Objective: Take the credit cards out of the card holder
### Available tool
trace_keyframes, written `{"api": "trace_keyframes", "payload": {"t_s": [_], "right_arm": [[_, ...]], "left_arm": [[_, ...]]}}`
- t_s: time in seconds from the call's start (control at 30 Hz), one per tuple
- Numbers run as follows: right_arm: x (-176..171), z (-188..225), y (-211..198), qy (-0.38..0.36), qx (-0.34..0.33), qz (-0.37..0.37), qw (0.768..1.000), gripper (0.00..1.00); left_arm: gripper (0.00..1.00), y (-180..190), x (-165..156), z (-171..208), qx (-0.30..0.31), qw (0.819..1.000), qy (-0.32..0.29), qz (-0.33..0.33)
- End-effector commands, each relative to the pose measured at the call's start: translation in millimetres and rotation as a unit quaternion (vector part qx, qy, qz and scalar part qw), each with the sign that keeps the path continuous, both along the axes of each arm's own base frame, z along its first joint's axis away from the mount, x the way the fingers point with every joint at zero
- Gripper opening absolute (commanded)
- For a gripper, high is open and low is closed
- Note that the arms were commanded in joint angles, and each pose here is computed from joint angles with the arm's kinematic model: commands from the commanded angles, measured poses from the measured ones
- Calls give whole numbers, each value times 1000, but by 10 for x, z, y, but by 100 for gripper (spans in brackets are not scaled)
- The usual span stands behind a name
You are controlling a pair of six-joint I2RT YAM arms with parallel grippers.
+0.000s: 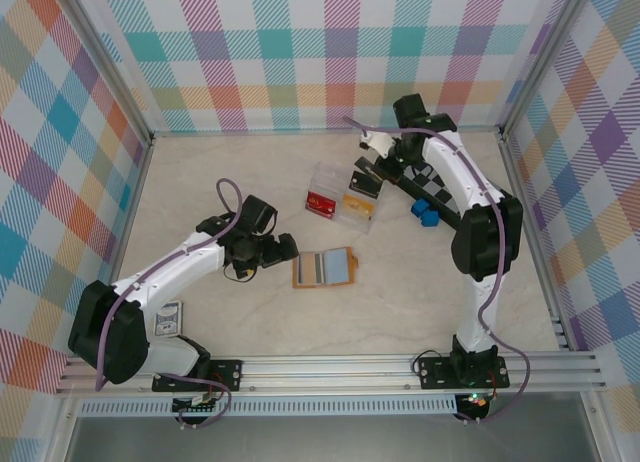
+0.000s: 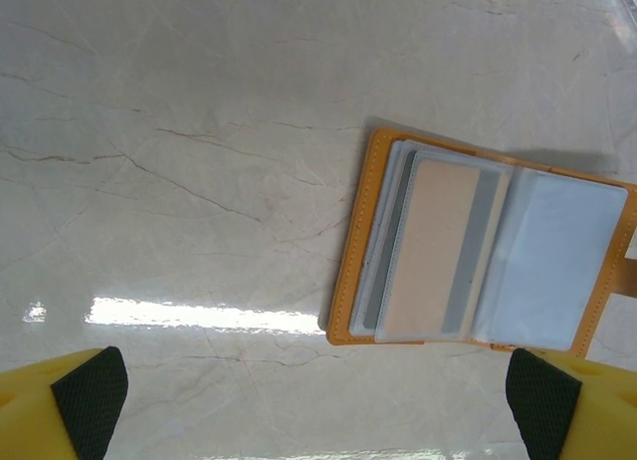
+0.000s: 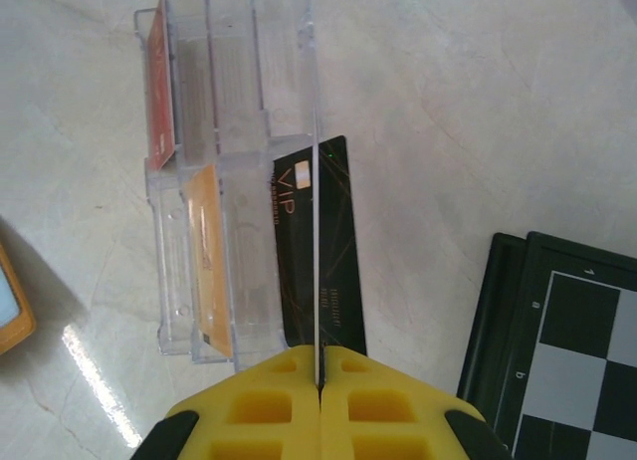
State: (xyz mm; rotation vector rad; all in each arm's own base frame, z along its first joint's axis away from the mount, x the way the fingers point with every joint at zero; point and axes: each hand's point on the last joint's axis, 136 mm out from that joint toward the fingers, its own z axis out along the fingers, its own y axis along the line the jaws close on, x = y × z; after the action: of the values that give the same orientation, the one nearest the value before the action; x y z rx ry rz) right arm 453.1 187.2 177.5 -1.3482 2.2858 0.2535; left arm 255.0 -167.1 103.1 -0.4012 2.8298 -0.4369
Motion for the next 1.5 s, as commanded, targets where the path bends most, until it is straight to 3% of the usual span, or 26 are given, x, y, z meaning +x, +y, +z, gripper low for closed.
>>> {"api": "trace_keyframes", "payload": {"t_s": [0.0, 0.37, 0.63, 1.0, 1.23, 1.47], "right_arm": [[-34, -110, 74, 21, 3, 29, 999, 0], [56, -331, 11, 28, -24, 20, 999, 0], [73, -349, 26, 25, -21, 22, 999, 15], [66, 1, 118, 2, 25, 6, 1000, 21], [-47, 495, 122, -23, 80, -53, 995, 28], [-346, 628, 89, 40, 162, -205, 964, 38]], "left_arm": [[100, -4, -23, -112, -3, 1000, 18, 0], [100, -28, -50, -216, -4, 999, 33, -4], [100, -36, -67, -244, -5, 999, 38, -9], [100, -46, -69, -226, -11, 999, 35, -8], [100, -67, -44, -148, -20, 1000, 23, -7], [100, -160, -19, -113, -49, 999, 14, -8]]}}
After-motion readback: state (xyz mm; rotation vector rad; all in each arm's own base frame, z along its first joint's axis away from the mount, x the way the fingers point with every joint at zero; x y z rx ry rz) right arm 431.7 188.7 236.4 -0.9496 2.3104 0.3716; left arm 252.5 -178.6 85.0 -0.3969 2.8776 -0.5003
